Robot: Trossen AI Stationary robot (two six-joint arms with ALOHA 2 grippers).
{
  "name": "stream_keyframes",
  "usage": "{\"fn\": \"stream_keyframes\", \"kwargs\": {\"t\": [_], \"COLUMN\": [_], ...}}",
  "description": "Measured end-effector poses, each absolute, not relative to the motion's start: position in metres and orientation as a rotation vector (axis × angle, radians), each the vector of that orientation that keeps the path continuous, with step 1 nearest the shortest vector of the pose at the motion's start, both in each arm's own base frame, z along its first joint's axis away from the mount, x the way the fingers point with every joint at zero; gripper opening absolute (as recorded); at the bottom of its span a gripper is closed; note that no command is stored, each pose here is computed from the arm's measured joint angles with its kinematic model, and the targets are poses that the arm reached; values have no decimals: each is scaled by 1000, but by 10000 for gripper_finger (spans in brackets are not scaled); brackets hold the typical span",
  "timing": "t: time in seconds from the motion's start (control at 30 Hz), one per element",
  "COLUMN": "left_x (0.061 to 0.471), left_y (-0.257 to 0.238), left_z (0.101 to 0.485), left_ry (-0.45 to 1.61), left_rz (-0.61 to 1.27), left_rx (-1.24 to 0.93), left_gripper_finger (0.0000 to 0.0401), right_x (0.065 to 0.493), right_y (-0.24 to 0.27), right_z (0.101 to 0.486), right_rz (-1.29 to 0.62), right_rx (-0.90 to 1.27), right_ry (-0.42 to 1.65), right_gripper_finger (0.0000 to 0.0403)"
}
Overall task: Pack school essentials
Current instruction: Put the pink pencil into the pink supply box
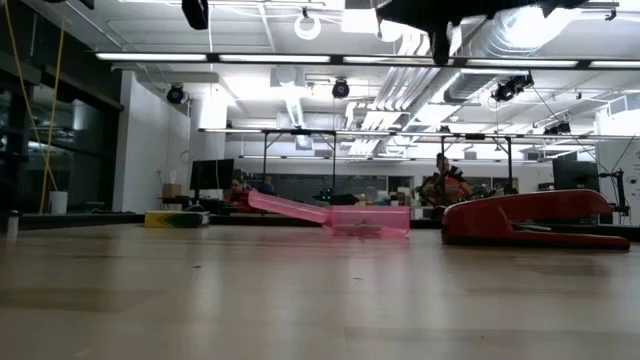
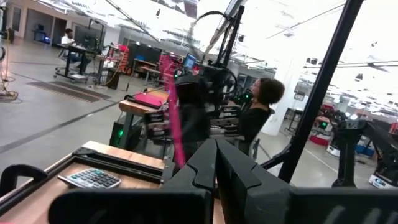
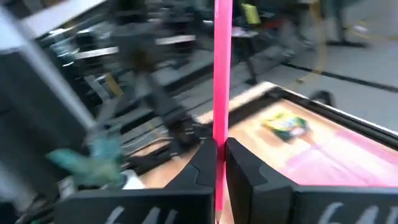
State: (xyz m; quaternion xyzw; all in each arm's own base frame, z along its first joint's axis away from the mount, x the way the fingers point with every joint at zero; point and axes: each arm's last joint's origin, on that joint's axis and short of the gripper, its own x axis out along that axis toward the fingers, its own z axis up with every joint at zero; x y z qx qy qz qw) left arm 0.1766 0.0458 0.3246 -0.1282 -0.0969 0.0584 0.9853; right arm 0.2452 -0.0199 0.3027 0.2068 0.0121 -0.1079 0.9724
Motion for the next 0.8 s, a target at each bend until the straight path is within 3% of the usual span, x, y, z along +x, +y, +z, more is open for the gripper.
{"fn": "stream_keyframes", "kwargs": {"t": [0.23,0.37,0.6,0.8], "left_x": [177,177,176,176], "left_y": [46,46,49,49], "left_z": [324,324,324,324], "left_ry": [-196,-194,-203,-204], "left_rz": [124,127,188,193], "left_rx": [-268,-275,-272,-271], "left_gripper_finger": [0,0,0,0], "right_x": [276,290,307,311], "right_y": [-99,-131,-148,-151], "right_z": [260,214,161,141], "right_rz": [-546,-548,-610,-649], "right_rx": [720,898,1034,1118], "right_ry": [361,514,574,596], "right_gripper_finger": [0,0,0,0]}}
